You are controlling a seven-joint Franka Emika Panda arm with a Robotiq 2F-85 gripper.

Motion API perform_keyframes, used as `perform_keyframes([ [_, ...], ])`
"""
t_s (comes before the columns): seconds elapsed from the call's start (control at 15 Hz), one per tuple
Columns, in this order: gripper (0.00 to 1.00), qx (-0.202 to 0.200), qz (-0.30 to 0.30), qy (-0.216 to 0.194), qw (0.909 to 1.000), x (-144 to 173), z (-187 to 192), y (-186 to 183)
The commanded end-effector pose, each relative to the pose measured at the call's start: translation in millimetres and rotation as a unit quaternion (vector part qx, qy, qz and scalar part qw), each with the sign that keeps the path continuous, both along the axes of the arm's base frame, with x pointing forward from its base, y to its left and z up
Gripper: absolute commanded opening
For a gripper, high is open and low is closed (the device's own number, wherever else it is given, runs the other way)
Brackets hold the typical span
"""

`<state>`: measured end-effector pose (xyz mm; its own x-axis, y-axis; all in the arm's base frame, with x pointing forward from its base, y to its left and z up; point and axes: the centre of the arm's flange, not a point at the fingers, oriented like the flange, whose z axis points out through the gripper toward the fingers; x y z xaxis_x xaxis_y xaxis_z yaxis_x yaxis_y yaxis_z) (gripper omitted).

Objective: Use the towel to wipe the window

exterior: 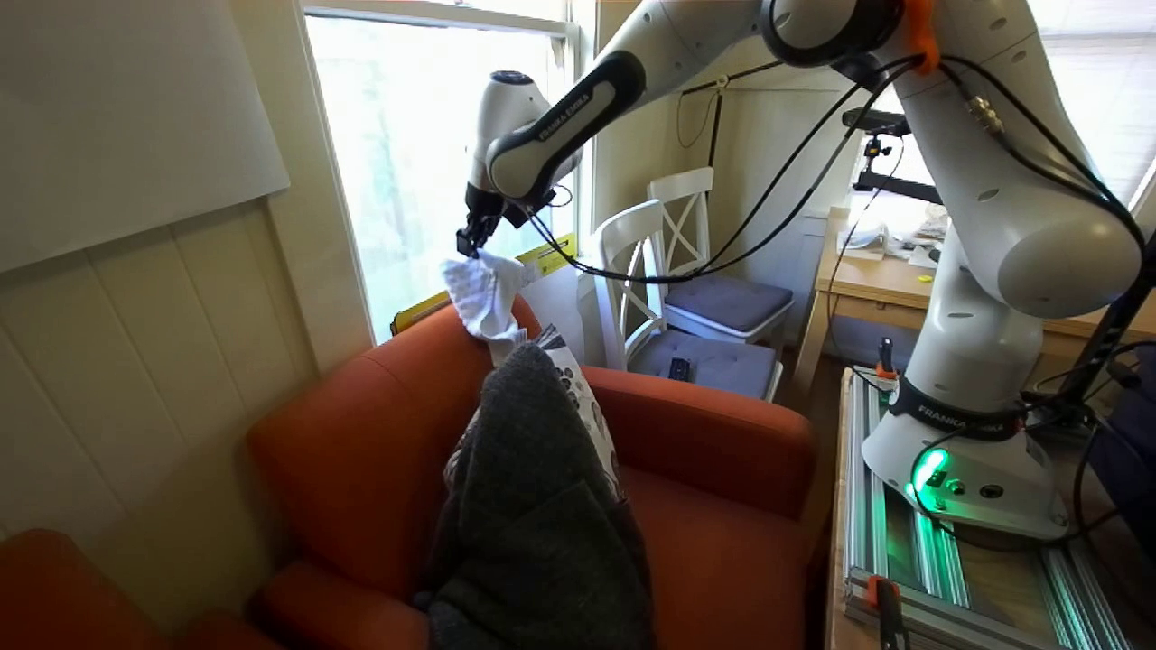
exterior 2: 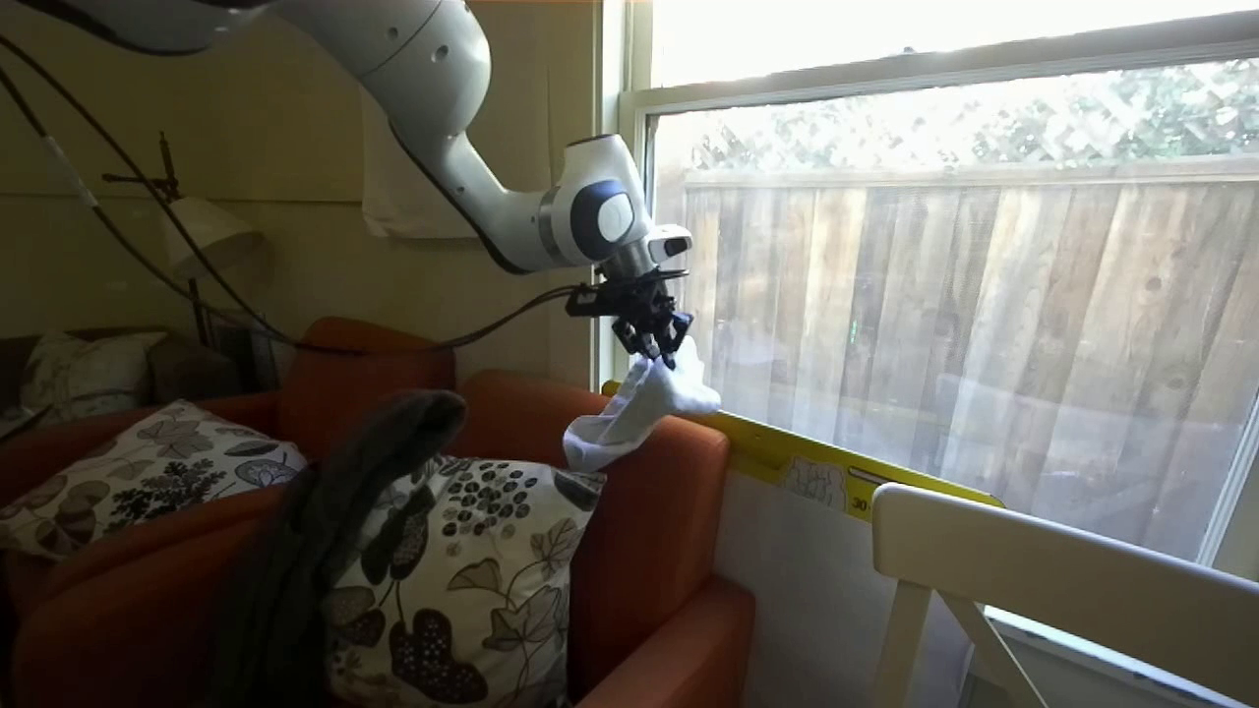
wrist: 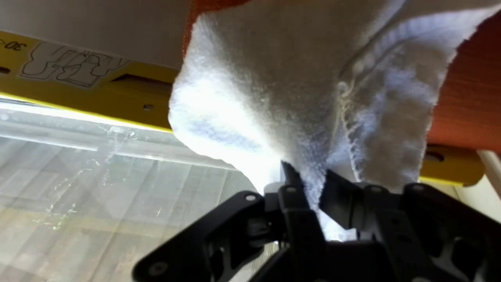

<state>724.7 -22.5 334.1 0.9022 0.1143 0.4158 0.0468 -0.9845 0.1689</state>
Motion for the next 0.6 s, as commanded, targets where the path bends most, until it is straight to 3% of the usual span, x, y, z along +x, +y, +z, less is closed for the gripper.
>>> perform_keyframes([
  [0.0,0.03,0.072,-0.038,-0.055,0.9952,-15.2,41.4,-7.0],
  [0.27,0.03,0.115,-0.064,-0.147,0.9804,-10.8,110.5,-1.2],
  [0.53,0.03,0.143,-0.107,-0.241,0.9539,-21.0,185.6,-10.4],
])
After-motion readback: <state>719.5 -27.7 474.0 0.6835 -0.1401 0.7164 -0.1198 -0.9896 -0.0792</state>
